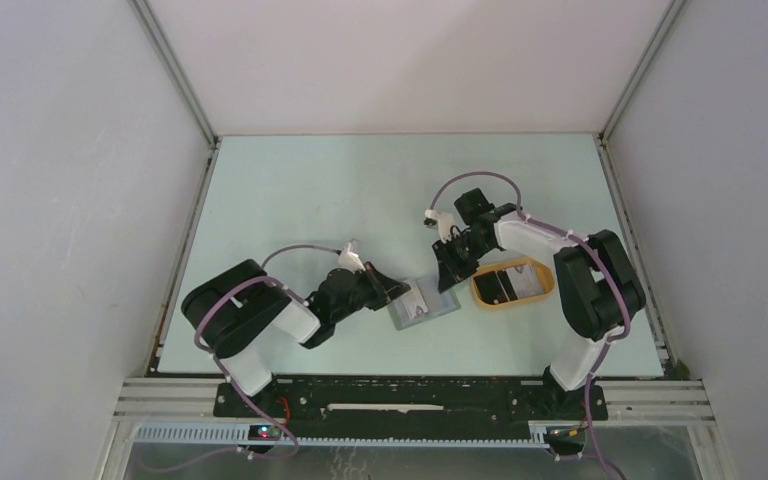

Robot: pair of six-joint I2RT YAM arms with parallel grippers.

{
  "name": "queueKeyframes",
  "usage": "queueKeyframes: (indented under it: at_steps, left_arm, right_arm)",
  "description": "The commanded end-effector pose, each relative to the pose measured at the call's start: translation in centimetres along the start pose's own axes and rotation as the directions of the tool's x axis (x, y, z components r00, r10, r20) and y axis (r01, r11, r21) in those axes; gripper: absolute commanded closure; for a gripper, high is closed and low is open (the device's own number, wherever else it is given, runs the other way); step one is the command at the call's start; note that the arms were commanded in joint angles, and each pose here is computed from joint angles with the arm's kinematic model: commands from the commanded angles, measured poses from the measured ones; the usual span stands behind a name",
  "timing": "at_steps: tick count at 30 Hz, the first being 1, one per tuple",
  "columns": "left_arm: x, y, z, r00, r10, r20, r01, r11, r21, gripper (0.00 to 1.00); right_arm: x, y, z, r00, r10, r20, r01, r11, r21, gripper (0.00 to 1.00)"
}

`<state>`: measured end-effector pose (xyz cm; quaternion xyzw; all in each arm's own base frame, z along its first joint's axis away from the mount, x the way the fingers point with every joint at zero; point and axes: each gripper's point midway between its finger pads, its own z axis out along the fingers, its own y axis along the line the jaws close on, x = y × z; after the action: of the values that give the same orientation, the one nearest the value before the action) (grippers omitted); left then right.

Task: Put the credit cards into the card holder
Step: Insert the credit card into the card holder.

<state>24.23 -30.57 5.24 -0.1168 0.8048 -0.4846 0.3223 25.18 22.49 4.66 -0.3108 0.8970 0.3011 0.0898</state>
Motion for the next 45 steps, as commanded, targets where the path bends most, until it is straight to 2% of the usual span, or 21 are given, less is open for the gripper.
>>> queueKeyframes:
  at_steps: [1,9,17,45]
  left_arm:
    - [-1.8,-2.5,0.4,0.994,-0.07,0.079,0.06,0.992,0.114,1.0]
    - [-1.3,-1.7,0.6,0.987,-0.142,0.077,0.131,0.982,0.136,1.0]
    - [-1.3,-0.8,-0.5,0.985,-0.14,0.097,0.129,0.986,0.106,1.0]
    - [-0.4,0.7,1.0,0.983,-0.169,0.071,0.164,0.984,0.066,1.0]
  right_arm:
    - [-0.7,-0.7,-0.3,1.0,-0.012,-0.007,0.012,1.0,0.002,0.76]
    - [-0.5,-0.8,-0.1,1.0,-0.008,-0.024,0.008,1.0,-0.004,0.76]
    - [-0.4,-0.9,0.1,0.999,-0.008,-0.034,0.008,1.0,-0.007,0.76]
    - [-0.3,-1.0,0.3,0.999,-0.015,-0.048,0.015,1.0,0.003,0.76]
